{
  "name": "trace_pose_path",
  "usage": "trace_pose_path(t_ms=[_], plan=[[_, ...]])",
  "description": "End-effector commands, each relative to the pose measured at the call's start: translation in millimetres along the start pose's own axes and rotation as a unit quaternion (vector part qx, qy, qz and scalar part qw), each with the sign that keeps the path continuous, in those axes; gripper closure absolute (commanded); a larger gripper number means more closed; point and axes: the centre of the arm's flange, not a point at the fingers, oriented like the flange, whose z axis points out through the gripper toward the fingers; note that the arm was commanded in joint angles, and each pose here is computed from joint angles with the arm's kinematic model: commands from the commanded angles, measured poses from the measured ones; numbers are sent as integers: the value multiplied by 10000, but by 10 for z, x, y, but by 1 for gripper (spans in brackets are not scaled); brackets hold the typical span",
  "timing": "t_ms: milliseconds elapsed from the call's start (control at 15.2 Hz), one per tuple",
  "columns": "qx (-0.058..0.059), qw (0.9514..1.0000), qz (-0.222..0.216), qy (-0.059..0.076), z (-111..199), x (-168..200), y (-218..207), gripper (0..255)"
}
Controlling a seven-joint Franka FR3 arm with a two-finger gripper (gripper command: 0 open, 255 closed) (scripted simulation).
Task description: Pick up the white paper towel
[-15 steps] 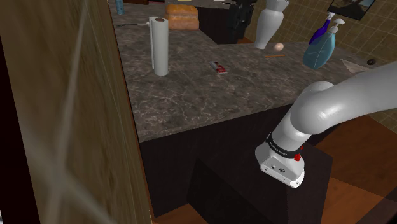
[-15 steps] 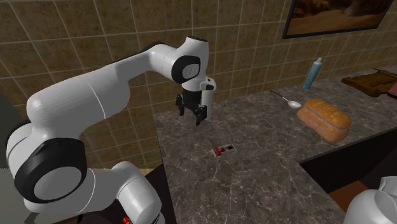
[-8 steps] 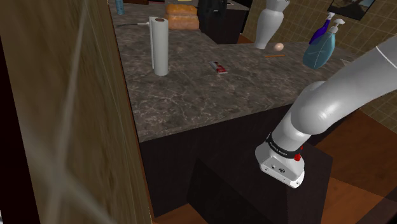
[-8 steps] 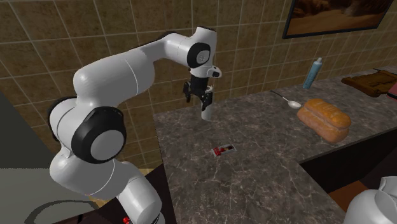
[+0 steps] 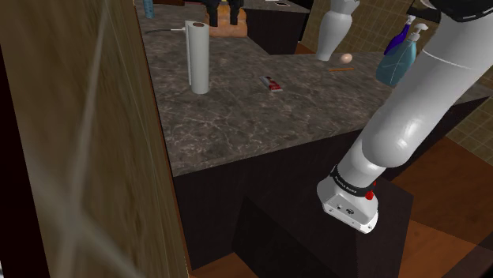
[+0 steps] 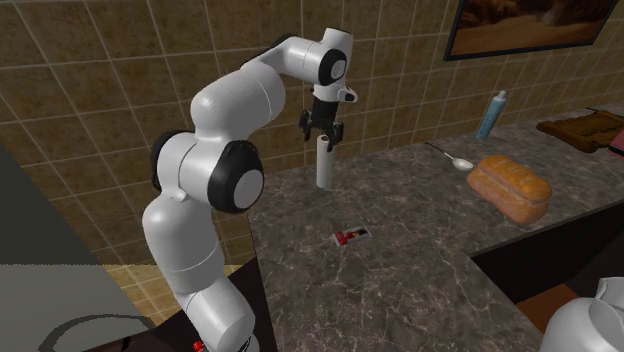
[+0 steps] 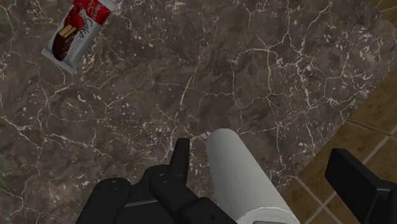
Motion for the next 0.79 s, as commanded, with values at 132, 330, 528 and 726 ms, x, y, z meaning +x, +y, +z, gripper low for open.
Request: trace_pose_path(t_ms=[132, 330, 528, 726], plan=[[32, 10000, -54, -76, -86, 508, -193, 0], [33, 9999, -56, -78, 16, 533, -187, 0], [33, 9999, -56, -78, 172, 557, -173, 0], [33, 9999, -56, -78, 306, 577, -160, 0]])
